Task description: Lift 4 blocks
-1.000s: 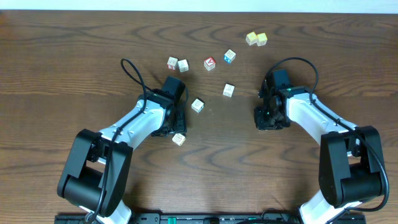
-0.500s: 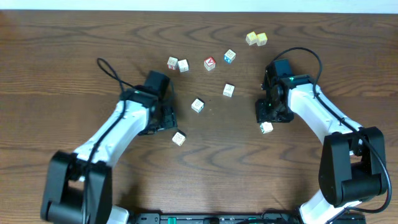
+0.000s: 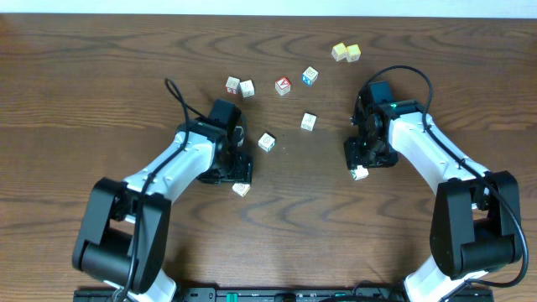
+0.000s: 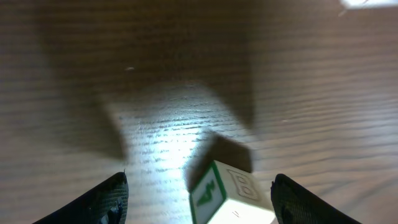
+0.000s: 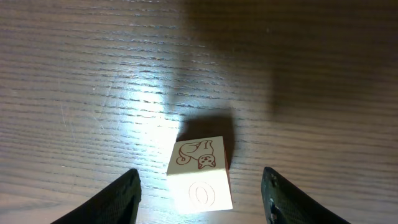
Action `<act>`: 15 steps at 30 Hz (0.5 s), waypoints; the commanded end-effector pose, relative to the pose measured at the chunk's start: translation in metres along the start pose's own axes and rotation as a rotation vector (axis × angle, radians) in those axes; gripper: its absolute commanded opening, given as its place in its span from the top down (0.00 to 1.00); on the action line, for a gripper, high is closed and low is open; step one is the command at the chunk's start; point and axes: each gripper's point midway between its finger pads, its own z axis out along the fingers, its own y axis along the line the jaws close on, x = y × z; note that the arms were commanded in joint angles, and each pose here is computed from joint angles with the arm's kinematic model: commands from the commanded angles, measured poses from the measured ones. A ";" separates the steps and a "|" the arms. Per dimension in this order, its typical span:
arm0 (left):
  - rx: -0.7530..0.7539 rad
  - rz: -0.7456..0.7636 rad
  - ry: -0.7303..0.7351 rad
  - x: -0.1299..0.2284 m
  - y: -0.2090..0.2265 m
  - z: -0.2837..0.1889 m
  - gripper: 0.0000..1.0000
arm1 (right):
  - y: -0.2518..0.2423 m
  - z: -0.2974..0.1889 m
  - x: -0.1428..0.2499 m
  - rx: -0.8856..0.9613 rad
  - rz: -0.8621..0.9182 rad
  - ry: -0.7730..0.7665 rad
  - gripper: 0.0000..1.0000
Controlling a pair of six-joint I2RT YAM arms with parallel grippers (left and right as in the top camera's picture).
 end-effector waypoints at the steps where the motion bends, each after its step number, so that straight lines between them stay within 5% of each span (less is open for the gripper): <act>1: 0.022 0.189 0.021 0.005 -0.002 0.003 0.25 | 0.001 -0.001 -0.007 0.011 -0.031 -0.015 0.39; 15: 0.236 0.491 0.069 0.026 -0.033 -0.002 0.21 | 0.001 -0.001 -0.012 0.008 -0.032 -0.035 0.37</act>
